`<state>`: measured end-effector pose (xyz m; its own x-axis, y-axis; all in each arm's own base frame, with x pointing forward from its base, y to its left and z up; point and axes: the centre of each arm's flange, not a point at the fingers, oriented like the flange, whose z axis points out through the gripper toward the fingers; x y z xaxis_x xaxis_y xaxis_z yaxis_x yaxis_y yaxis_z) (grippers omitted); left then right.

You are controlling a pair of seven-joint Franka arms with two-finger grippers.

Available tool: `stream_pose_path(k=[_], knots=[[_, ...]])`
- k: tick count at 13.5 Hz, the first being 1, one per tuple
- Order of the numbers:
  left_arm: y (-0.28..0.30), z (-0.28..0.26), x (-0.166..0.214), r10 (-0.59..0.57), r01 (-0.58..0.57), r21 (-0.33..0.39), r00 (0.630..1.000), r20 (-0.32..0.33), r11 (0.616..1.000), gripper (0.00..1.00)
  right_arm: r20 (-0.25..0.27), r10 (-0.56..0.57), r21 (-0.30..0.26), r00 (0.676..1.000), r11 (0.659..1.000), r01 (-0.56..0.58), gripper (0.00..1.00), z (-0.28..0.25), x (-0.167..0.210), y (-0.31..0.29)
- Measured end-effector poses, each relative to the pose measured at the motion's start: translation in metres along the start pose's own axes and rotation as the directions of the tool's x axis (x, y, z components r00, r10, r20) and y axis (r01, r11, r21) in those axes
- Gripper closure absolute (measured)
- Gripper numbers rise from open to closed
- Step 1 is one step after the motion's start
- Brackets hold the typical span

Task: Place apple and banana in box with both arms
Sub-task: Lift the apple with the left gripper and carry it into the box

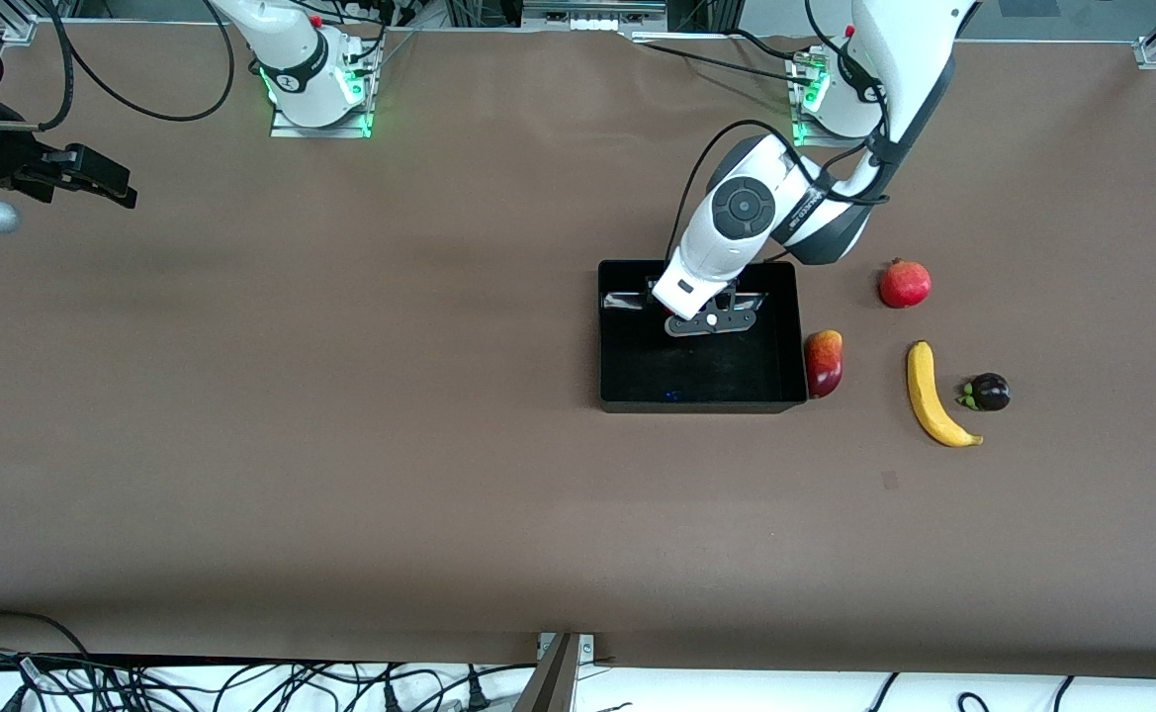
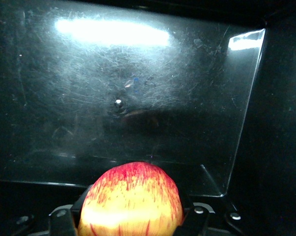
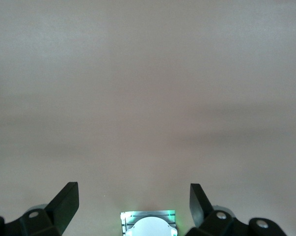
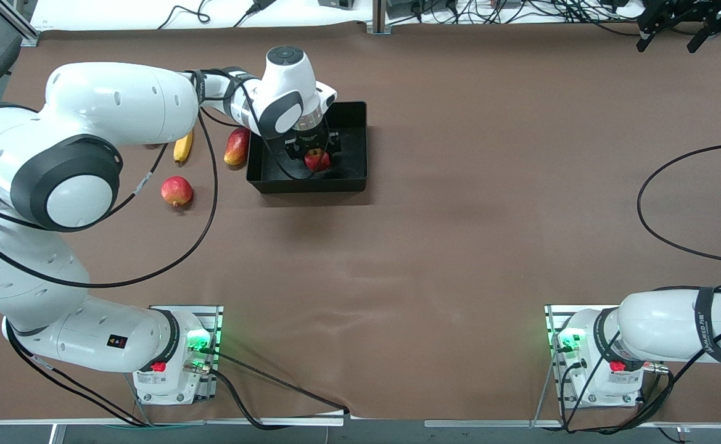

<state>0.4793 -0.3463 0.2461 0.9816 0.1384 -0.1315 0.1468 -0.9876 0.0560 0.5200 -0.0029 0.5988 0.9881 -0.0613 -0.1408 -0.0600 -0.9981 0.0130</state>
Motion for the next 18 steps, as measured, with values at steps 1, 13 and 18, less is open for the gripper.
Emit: stream_pose_path(k=[1,13,18], knots=[[0.000,0.004,0.001,0.000,0.000,-0.001,1.000,-0.002,1.000,0.32,0.000,0.000,0.000,1.000,1.000,0.000,0.00,0.000,0.000,0.000],[0.001,0.056,0.003,0.015,-0.013,0.032,0.999,-0.042,0.999,0.32,0.000,0.000,0.000,1.000,1.000,0.000,0.00,0.000,0.000,0.000],[0.001,0.065,0.002,0.023,-0.021,0.029,0.999,-0.044,0.999,0.32,0.000,0.000,0.000,1.000,1.000,0.000,0.00,0.000,0.000,0.000]])
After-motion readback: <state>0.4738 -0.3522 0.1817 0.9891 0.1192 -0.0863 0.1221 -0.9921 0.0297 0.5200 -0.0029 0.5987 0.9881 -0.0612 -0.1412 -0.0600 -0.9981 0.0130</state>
